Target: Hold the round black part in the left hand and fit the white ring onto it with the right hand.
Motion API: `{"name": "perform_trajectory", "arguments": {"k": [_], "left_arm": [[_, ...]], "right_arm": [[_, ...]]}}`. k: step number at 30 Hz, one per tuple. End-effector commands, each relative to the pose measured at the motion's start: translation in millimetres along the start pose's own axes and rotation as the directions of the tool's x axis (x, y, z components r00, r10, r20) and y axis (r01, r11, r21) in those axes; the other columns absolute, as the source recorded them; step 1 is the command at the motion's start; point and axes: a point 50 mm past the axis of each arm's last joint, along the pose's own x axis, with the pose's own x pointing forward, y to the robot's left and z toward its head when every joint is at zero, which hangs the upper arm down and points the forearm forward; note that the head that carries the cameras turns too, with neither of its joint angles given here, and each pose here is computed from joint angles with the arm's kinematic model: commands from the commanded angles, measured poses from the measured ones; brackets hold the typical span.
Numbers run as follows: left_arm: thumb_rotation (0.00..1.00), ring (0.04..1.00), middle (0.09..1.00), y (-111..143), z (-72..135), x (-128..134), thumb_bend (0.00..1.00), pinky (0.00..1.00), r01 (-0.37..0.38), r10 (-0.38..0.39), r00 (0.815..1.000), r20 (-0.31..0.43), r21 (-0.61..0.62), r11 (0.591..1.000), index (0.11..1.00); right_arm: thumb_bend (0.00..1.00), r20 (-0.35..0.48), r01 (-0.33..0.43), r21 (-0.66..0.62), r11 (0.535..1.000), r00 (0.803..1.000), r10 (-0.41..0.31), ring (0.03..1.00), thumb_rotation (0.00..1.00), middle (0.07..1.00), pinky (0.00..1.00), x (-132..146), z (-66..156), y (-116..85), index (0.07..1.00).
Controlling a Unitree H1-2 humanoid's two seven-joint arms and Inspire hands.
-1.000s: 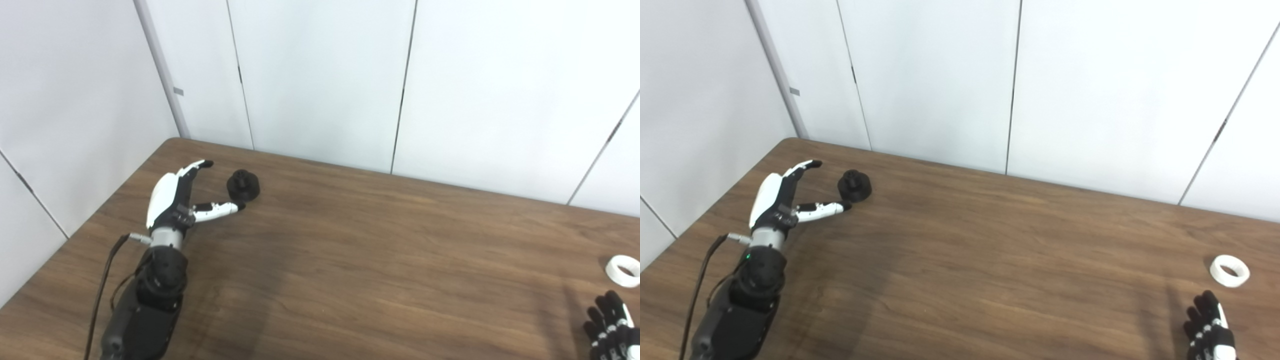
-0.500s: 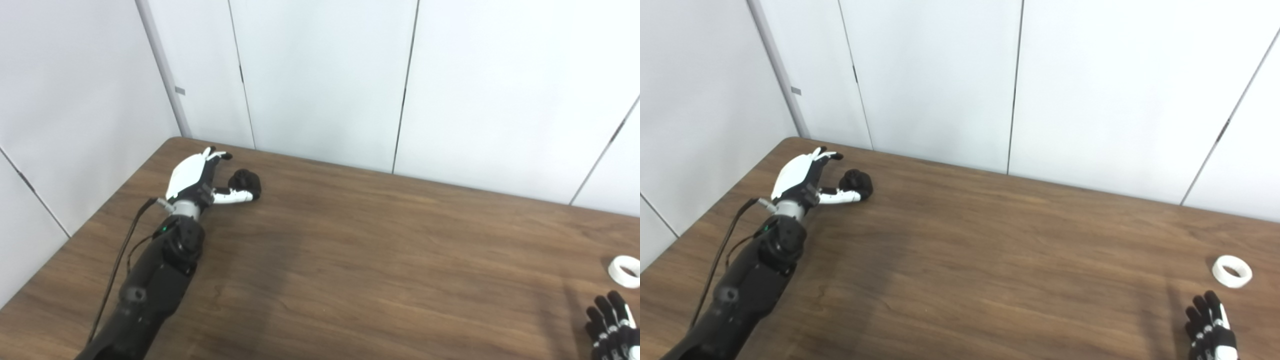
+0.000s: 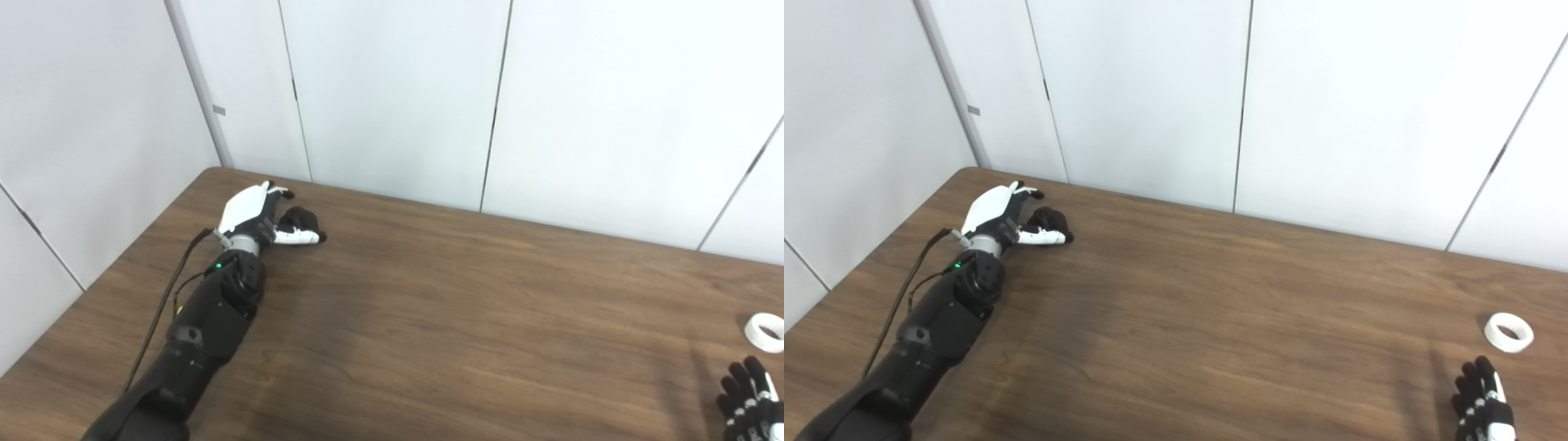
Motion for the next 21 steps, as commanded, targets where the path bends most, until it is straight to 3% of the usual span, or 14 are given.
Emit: {"name": "perform_trajectory", "arguments": {"k": [1, 14, 21], "left_arm": [[0.40, 1.000, 0.998, 35, 13, 15, 1.00, 1.00, -0.092, 0.092, 0.995, 0.032, 0.024, 0.995, 0.837], [0.40, 1.000, 0.987, 31, 0, 21, 1.00, 1.00, -0.066, 0.067, 0.997, -0.041, 0.039, 0.997, 0.843], [0.38, 1.000, 0.966, 29, -1, 20, 1.00, 1.00, -0.053, 0.055, 0.998, -0.041, 0.038, 0.998, 0.822]], "right_arm": [[0.48, -0.007, -0.010, 0.013, 1.000, 1.000, 0.010, 0.982, 1.00, 0.976, 1.00, -4, 0, 2, 0.986], [0.47, -0.005, -0.016, 0.011, 1.000, 1.000, 0.016, 0.995, 1.00, 0.986, 1.00, -3, 0, 1, 0.995], [0.46, -0.004, -0.011, 0.011, 1.000, 1.000, 0.011, 0.986, 1.00, 0.981, 1.00, -4, 1, 1, 0.991]]}}
